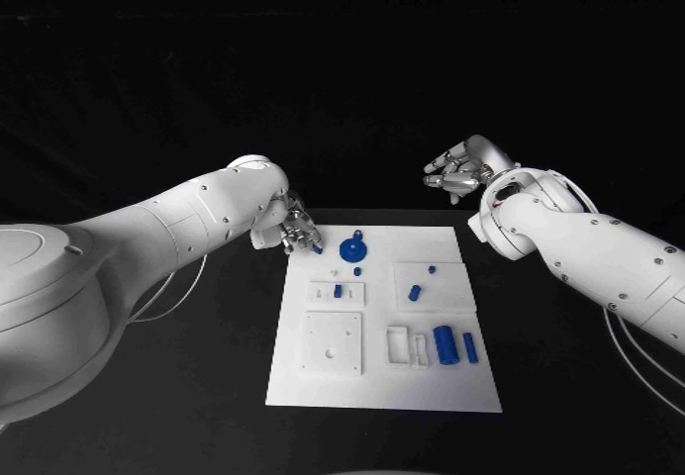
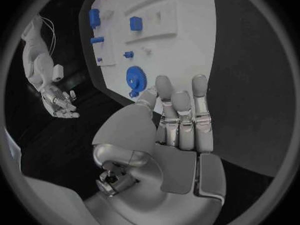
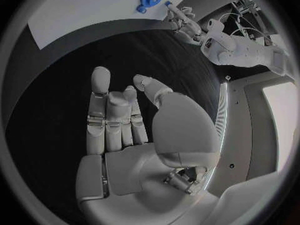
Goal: Assemble the parts on the task board
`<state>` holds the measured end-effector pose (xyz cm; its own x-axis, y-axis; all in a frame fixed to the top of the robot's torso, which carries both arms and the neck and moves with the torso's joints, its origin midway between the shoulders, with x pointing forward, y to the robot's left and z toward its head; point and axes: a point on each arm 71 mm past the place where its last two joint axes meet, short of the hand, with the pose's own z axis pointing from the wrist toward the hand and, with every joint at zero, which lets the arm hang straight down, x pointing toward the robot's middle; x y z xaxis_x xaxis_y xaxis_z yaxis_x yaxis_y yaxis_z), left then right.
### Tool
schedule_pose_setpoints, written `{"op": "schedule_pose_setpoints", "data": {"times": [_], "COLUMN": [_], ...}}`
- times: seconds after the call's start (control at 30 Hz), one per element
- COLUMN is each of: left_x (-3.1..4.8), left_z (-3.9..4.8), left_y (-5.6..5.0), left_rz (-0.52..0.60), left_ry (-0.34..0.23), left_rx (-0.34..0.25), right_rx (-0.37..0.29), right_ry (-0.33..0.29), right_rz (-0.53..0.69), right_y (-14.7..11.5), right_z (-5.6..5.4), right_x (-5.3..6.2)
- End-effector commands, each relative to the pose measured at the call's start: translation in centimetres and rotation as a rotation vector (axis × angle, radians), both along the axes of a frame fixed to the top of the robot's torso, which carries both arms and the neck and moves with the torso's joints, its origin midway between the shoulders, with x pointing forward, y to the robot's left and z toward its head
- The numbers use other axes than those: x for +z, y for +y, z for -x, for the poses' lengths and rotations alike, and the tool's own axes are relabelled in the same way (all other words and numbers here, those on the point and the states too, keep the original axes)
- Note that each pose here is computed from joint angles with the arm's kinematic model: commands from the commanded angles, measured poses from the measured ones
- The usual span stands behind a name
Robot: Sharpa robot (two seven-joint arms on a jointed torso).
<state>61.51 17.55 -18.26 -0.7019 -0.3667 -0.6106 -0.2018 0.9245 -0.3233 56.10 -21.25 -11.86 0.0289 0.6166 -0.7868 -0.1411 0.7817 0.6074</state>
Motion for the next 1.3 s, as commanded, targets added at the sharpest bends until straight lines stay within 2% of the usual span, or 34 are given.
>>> {"op": "schedule_pose_setpoints", "data": {"times": [0.03, 0.2, 0.4, 0.57, 0.73, 0.87, 1.03, 1.3], "left_x": [0.04, 0.1, 0.28, 0.97, 1.68, 1.95, 1.88, 0.92], "left_z": [0.02, 0.18, 0.97, 1.92, 3.02, 3.98, 5.26, 7.29], "left_y": [-0.3, -0.2, -0.6, -0.6, 0.1, 0.4, 0.5, 0.8], "left_rz": [0.046, 0.078, 0.121, 0.155, 0.178, 0.186, 0.19, 0.187], "left_ry": [-0.01, -0.026, -0.031, -0.05, -0.074, -0.09, -0.108, -0.124], "left_rx": [0.016, 0.05, 0.064, 0.069, 0.08, 0.077, 0.069, 0.072], "right_rx": [0.004, 0.002, -0.006, -0.014, -0.023, -0.028, -0.033, -0.034], "right_ry": [0.0, 0.0, 0.002, 0.002, 0.004, 0.006, 0.008, 0.008], "right_rz": [0.004, 0.005, 0.009, 0.012, 0.015, 0.016, 0.016, 0.015], "right_y": [0.1, 0.0, -0.5, -0.9, -1.4, -1.7, -2.0, -2.1], "right_z": [0.0, 0.0, -0.1, -0.1, -0.1, -0.1, -0.1, -0.1], "right_x": [0.0, 0.0, -0.1, -0.1, -0.1, -0.2, -0.3, -0.4]}}
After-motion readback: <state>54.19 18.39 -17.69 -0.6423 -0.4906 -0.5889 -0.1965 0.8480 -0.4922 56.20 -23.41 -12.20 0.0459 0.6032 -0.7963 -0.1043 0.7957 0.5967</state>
